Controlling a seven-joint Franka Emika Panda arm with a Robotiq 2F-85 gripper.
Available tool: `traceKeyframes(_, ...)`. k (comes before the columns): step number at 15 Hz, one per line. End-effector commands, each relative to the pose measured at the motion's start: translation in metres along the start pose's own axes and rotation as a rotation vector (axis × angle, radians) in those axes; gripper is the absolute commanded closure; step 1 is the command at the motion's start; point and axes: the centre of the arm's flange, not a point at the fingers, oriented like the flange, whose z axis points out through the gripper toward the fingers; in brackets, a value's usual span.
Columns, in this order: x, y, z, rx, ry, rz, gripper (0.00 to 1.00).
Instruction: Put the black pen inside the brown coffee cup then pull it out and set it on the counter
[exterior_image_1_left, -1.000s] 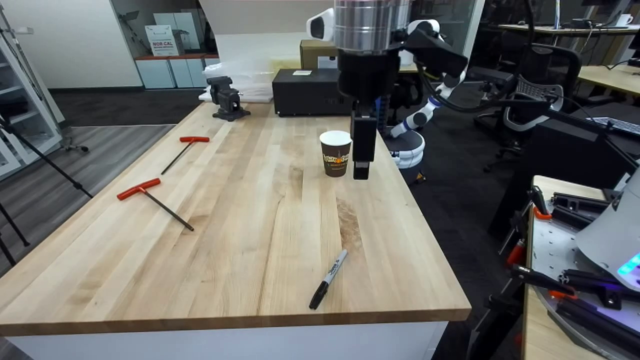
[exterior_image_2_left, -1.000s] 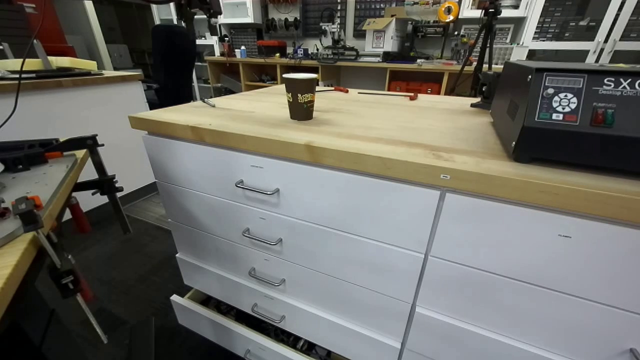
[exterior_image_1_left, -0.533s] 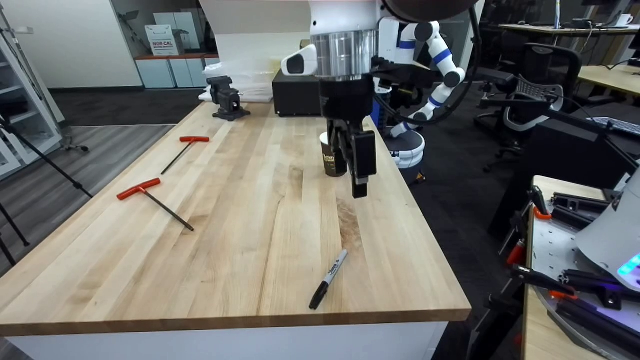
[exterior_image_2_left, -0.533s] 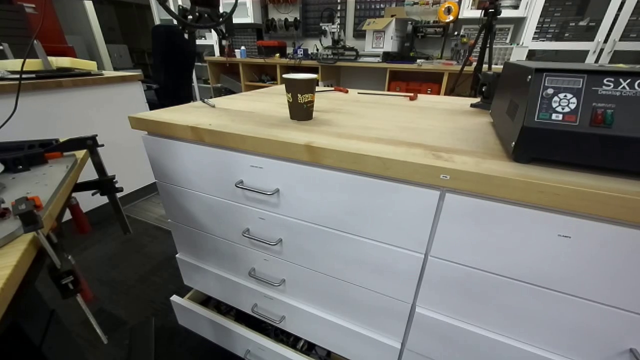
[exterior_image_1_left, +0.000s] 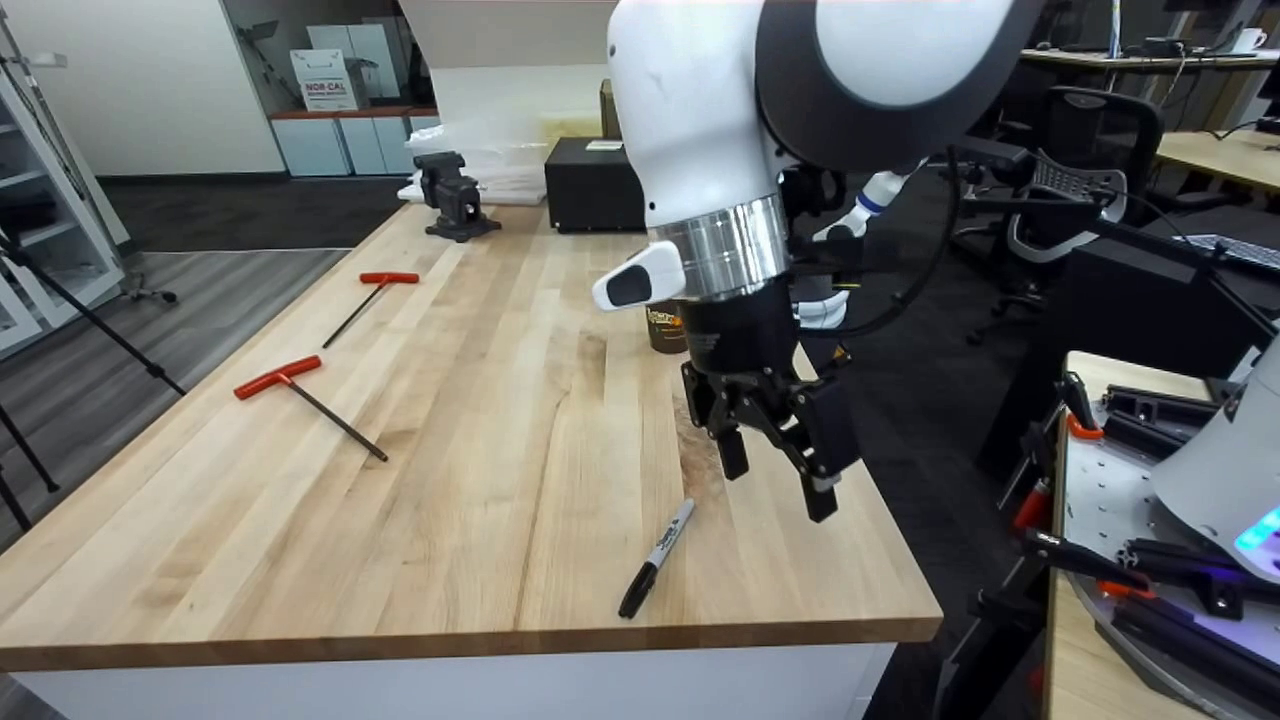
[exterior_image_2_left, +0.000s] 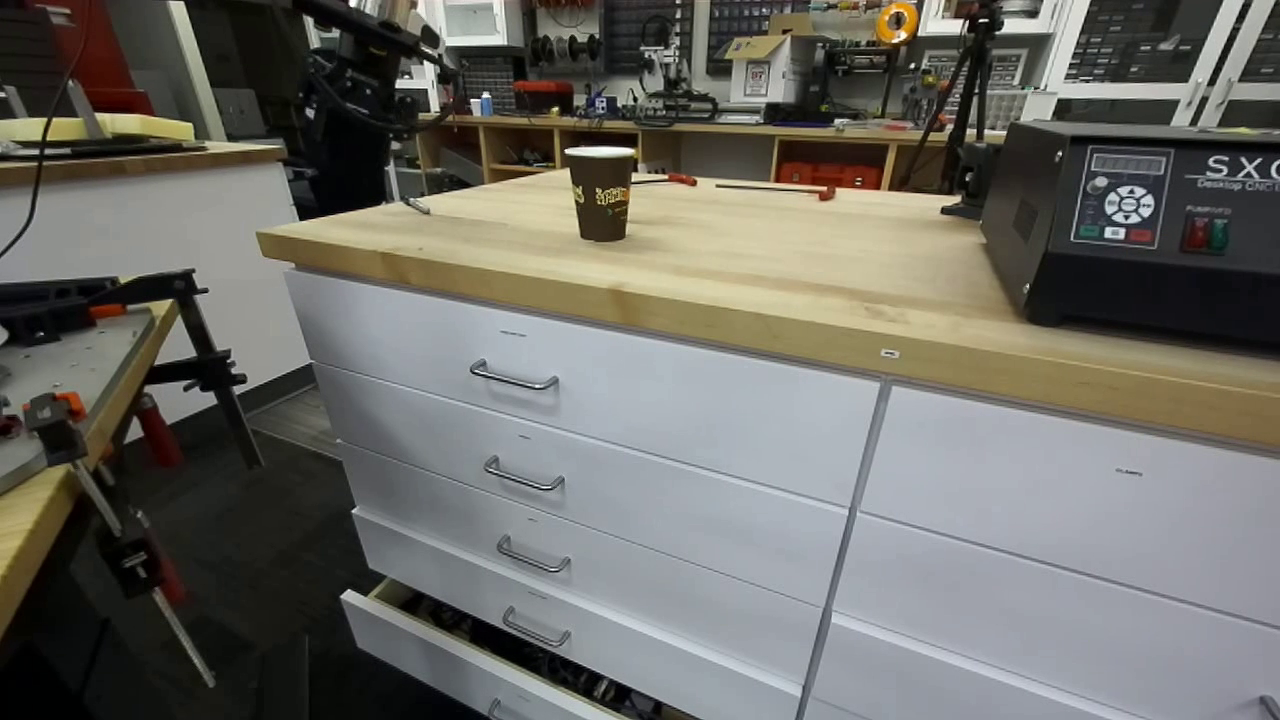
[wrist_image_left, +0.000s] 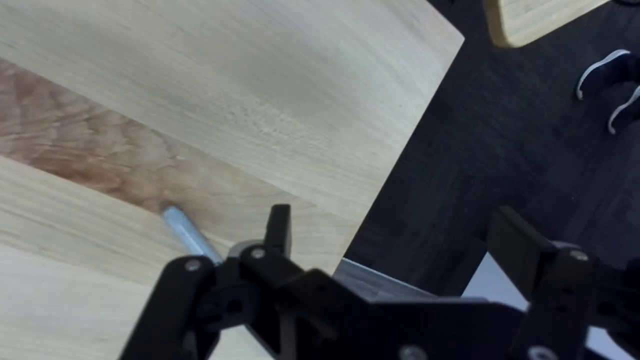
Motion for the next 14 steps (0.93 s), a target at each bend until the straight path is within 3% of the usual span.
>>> traceKeyframes(1, 0.007, -0.029, 0.019, -0.091, 0.018, -0.053, 0.00)
traceKeyframes(7, 0.030, -0.053, 0.045, -0.248, 0.130, -0.131, 0.00)
traceKeyframes(14, 0.057, -0.007, 0.063, -0.351, 0.026, -0.136, 0.00)
